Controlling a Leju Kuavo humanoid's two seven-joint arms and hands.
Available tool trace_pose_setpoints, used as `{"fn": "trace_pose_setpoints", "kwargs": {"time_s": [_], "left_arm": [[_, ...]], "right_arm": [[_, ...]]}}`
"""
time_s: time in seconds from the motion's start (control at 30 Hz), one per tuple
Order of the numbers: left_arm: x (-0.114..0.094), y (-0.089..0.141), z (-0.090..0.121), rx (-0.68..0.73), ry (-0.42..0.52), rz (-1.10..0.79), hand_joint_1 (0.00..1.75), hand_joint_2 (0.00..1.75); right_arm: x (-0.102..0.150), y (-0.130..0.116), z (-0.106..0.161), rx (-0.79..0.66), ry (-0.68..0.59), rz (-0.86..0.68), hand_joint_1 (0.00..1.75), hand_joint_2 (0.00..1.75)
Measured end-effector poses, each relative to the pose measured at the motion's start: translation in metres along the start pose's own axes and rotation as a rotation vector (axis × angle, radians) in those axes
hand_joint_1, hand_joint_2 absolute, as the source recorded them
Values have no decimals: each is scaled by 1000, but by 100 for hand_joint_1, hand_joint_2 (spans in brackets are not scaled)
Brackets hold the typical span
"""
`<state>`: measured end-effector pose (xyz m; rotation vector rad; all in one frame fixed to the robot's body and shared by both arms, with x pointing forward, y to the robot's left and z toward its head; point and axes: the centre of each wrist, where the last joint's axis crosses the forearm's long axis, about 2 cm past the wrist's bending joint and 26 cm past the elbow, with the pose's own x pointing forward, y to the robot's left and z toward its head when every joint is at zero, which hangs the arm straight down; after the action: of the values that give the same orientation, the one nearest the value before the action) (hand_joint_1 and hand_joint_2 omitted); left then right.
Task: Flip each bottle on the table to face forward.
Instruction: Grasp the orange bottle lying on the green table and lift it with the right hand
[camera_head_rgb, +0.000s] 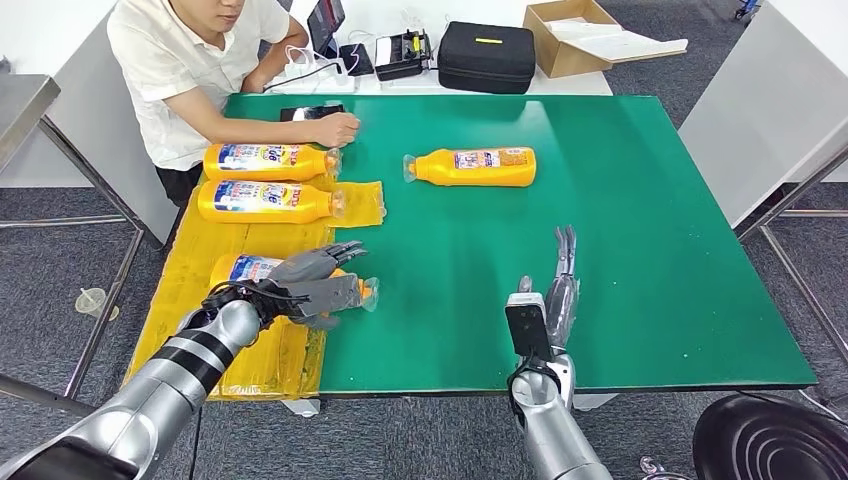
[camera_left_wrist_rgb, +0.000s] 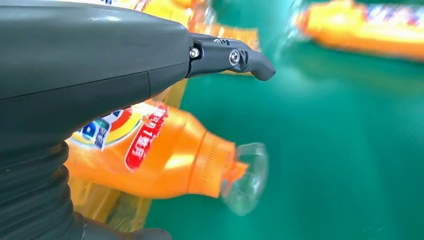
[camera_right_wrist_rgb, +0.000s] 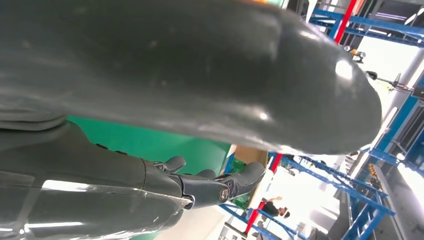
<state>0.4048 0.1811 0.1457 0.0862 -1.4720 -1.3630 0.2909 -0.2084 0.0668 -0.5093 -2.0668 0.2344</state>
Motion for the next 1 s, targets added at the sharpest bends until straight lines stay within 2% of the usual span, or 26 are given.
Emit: {"fn": "trace_pose_setpoints", "kwargs": {"time_s": [0.27, 0.5, 0.63, 0.7, 0.83, 1.0], "left_arm": [[29, -7, 9, 137, -152, 9, 0, 175], [49, -23, 23, 261, -236, -77, 0, 175], [55, -37, 32, 277, -270, -69, 0, 175], [57, -44, 37, 291, -289, -39, 0, 175], [58, -56, 42, 365, -315, 71, 0, 175], [60, -62, 44, 422, -322, 152, 0, 175]], "right_arm": [[-3, -3, 2, 6, 1, 17, 0, 0], [-7, -7, 9, 20, 0, 46, 0, 0], [-9, -10, 11, 55, -31, 103, 0, 175], [-11, -14, 9, 110, -57, 193, 0, 175], [-23, -34, -7, 240, -137, 482, 0, 175], [-34, -52, -21, 246, -133, 595, 0, 175]]}}
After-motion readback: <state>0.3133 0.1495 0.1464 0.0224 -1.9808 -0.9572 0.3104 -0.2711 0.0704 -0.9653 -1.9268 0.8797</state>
